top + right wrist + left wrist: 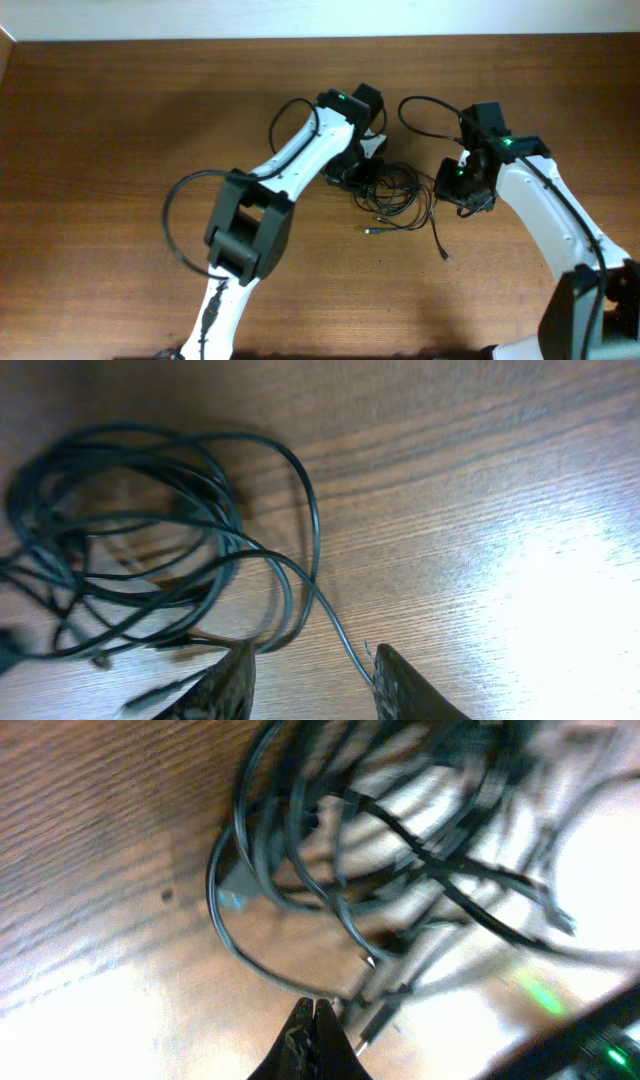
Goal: Untangle cables
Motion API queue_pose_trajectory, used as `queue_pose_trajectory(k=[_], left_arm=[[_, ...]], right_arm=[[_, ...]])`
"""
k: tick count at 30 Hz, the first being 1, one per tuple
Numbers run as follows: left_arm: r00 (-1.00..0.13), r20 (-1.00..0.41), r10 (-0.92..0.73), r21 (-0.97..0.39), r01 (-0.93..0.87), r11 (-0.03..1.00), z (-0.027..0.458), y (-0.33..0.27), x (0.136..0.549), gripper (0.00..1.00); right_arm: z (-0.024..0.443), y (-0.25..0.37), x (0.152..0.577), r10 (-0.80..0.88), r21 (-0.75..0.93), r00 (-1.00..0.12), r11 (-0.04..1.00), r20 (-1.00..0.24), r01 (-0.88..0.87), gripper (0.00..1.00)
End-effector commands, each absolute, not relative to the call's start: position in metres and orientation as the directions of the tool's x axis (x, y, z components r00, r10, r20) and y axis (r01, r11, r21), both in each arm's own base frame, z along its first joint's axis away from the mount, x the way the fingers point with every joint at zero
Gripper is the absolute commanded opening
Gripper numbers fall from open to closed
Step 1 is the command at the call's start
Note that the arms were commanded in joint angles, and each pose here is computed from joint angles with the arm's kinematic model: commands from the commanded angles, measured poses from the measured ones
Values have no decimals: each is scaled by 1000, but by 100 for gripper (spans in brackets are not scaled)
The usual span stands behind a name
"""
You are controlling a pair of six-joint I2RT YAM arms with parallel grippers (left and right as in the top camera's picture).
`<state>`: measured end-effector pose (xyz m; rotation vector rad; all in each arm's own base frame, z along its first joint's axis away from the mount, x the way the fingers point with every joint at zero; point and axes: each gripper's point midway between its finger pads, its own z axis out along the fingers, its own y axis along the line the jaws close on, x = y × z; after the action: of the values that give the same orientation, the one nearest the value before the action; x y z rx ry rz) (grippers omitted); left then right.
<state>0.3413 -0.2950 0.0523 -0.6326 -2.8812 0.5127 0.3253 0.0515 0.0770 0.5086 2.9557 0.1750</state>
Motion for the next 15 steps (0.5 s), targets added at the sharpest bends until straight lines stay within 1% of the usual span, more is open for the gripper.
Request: queue_pose_trajectory(k=[1, 3, 6, 8, 9, 11, 12, 13, 15], left_arm=[[-887, -108, 449, -428, 450, 784, 125, -303, 351, 0], [-883, -149, 445, -411, 464, 784, 136, -301, 354, 2], [-894, -161, 417, -392, 446, 804, 137, -290, 365, 6], [-926, -147, 348, -348, 378, 858, 134, -275, 376, 8], [-946, -139, 292, -311, 322, 894, 131, -263, 384, 8], [-974, -133, 186, -266, 216, 939, 129, -238, 399, 15], [-979, -131, 159, -268, 189, 945, 129, -230, 404, 18], [-981, -132, 139, -266, 170, 949, 129, -221, 409, 24], [-985, -132, 107, -263, 139, 955, 128, -207, 416, 26]], right_arm=[[59, 51, 317, 334, 110, -941, 939, -48, 327, 38], [50, 49, 308, 334, 88, -943, 939, -13, 331, 38], [43, 48, 302, 334, 77, -943, 940, 10, 333, 38], [43, 51, 304, 334, 93, -942, 938, 8, 333, 38], [48, 59, 311, 331, 142, -943, 934, 1, 328, 40], [74, 77, 332, 272, 251, -962, 934, -34, 255, 47], [85, 80, 340, 267, 268, -962, 932, -56, 243, 50], [95, 82, 349, 264, 280, -960, 932, -87, 231, 55], [107, 91, 362, 246, 299, -959, 934, -138, 196, 61]])
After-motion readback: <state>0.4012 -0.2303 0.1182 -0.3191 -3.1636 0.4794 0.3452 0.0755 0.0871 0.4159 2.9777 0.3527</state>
